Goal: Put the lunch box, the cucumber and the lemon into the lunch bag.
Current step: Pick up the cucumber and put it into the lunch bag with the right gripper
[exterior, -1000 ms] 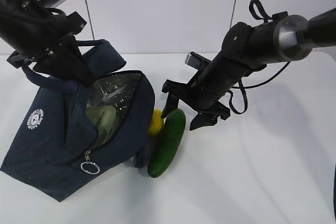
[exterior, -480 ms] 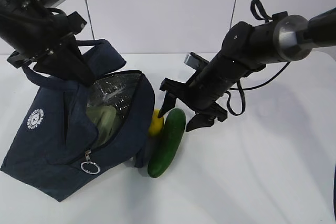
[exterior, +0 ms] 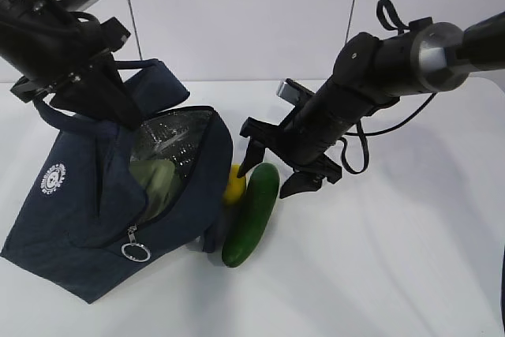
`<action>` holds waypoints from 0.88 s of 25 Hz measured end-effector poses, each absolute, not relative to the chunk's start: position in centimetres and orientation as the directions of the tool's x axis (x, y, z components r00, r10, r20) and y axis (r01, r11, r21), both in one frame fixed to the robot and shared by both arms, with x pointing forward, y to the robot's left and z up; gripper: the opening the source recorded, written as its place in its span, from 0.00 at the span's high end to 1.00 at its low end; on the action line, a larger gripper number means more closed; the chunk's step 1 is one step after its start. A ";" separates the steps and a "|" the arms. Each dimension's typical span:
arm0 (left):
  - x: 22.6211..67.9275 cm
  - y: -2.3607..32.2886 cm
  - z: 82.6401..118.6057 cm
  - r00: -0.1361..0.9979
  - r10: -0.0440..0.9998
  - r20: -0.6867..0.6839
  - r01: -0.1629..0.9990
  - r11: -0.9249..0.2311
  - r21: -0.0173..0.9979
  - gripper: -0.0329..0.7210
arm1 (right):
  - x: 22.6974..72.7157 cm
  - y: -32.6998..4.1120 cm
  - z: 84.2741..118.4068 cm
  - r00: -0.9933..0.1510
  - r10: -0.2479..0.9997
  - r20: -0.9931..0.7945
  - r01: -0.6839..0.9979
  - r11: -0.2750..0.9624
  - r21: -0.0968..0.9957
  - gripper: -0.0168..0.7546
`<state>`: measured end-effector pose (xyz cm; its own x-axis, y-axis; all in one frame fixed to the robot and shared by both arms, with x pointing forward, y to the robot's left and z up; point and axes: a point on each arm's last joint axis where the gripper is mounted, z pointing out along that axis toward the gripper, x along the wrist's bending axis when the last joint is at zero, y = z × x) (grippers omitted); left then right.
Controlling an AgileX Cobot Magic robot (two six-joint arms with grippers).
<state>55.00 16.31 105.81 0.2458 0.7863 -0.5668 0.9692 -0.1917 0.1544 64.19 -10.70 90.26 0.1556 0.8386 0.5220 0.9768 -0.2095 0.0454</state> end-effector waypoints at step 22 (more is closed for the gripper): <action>55.0 16.2 105.9 0.245 0.779 -0.577 0.969 -0.189 0.158 0.95 | 64.2 -10.8 90.2 0.147 0.845 0.514 0.978 -0.202 0.051 0.42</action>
<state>55.02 16.21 105.88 0.2455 0.7792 -0.5767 0.9693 -0.1886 0.1578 64.18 -10.77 90.22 0.1473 0.8450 0.5140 0.9781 -0.2016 0.0512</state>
